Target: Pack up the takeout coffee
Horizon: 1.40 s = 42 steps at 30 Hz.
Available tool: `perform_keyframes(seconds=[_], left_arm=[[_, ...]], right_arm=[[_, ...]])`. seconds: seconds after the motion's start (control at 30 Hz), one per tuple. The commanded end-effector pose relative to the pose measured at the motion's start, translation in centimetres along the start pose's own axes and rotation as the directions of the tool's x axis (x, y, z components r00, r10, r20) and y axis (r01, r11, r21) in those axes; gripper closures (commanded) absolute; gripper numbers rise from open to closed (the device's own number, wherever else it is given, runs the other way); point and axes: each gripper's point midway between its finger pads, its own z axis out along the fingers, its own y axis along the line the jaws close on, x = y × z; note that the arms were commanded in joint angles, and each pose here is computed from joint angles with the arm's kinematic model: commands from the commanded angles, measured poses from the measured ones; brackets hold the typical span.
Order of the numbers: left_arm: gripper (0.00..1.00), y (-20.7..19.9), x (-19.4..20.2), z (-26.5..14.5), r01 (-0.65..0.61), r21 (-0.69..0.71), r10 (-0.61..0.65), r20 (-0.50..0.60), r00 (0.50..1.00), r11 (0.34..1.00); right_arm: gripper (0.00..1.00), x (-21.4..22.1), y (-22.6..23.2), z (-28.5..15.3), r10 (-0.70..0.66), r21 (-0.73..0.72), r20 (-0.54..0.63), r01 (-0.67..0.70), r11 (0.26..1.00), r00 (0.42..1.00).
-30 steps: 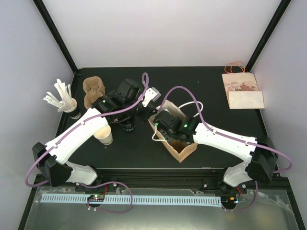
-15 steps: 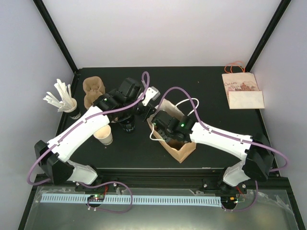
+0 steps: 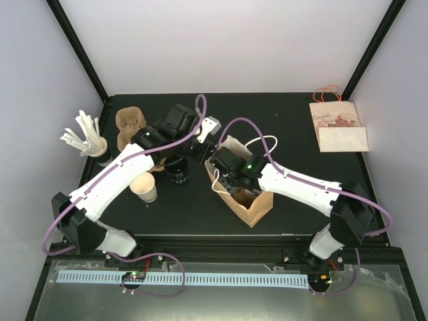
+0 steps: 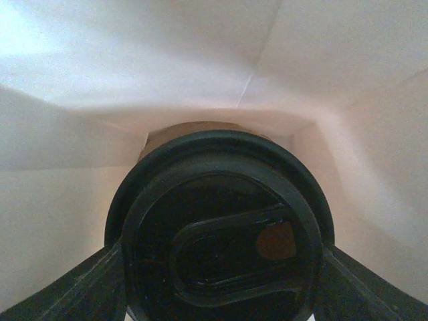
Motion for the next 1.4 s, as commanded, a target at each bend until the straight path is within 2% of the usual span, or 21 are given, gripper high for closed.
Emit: perform_keyframes(seconds=[0.0, 0.1, 0.23, 0.43, 0.57, 0.77, 0.9, 1.03, 1.13, 1.23, 1.37], left_arm=[[0.98, -0.7, -1.4, -1.0, 0.004, 0.034, -0.005, 0.032, 0.999, 0.999], [0.98, -0.6, -1.4, -1.1, 0.002, 0.033, -0.003, 0.031, 1.0, 0.999], [0.98, -0.6, -1.5, -1.3, 0.002, 0.035, -0.003, 0.034, 0.999, 0.999], [0.98, -0.7, -2.3, -1.5, -0.01, 0.04, 0.009, 0.034, 0.999, 0.999], [0.98, -0.9, -3.2, -1.5, -0.019, 0.05, 0.017, 0.035, 0.999, 0.999], [0.92, -1.1, -5.4, -1.1, -0.028, 0.056, 0.025, 0.05, 0.998, 0.998], [0.91, -1.3, -5.7, -0.3, -0.019, 0.075, 0.018, 0.014, 1.0, 0.997], [0.91, -1.2, -5.7, 0.3, -0.032, 0.085, 0.034, -0.023, 0.999, 0.996], [0.9, -1.1, -5.7, 0.4, -0.017, 0.088, 0.019, -0.025, 1.0, 0.996], [0.88, -1.2, -5.7, 0.5, -0.011, 0.097, 0.014, -0.027, 1.0, 0.995], [0.82, -1.2, -5.9, 0.3, -0.009, 0.095, 0.011, -0.025, 1.0, 0.995]], right_arm=[[0.76, 10.0, 2.3, 5.2, -0.077, -0.118, -0.418, 0.03, 0.993, 0.905], [0.75, 10.0, 2.2, 5.8, -0.068, -0.114, -0.428, 0.021, 0.993, 0.901], [0.75, 10.3, 0.6, 6.3, -0.066, -0.04, -0.445, 0.054, 0.998, 0.893], [0.75, 8.1, -2.6, 5.2, -0.074, 0.123, -0.366, 0.127, 0.984, 0.928], [0.73, 7.3, -2.9, 4.9, -0.092, 0.137, -0.348, 0.147, 0.98, 0.933], [0.69, 4.4, -3.3, 3.7, -0.009, 0.103, -0.269, 0.038, 0.994, 0.963], [0.54, 0.8, -4.3, 1.6, 0.005, 0.114, -0.15, 0.012, 0.993, 0.989], [0.3, -1.4, -4.8, -0.1, 0.011, 0.118, -0.079, -0.002, 0.993, 0.997], [0.19, -2.6, -4.9, -1.5, 0.011, 0.108, -0.035, -0.007, 0.994, 0.999], [0.03, -3.7, -5.0, -2.9, 0.007, 0.099, 0.01, -0.008, 0.995, 1.0], [0.0, -4.5, -5.0, -4.2, 0.005, 0.071, 0.042, -0.008, 0.997, 0.999]])
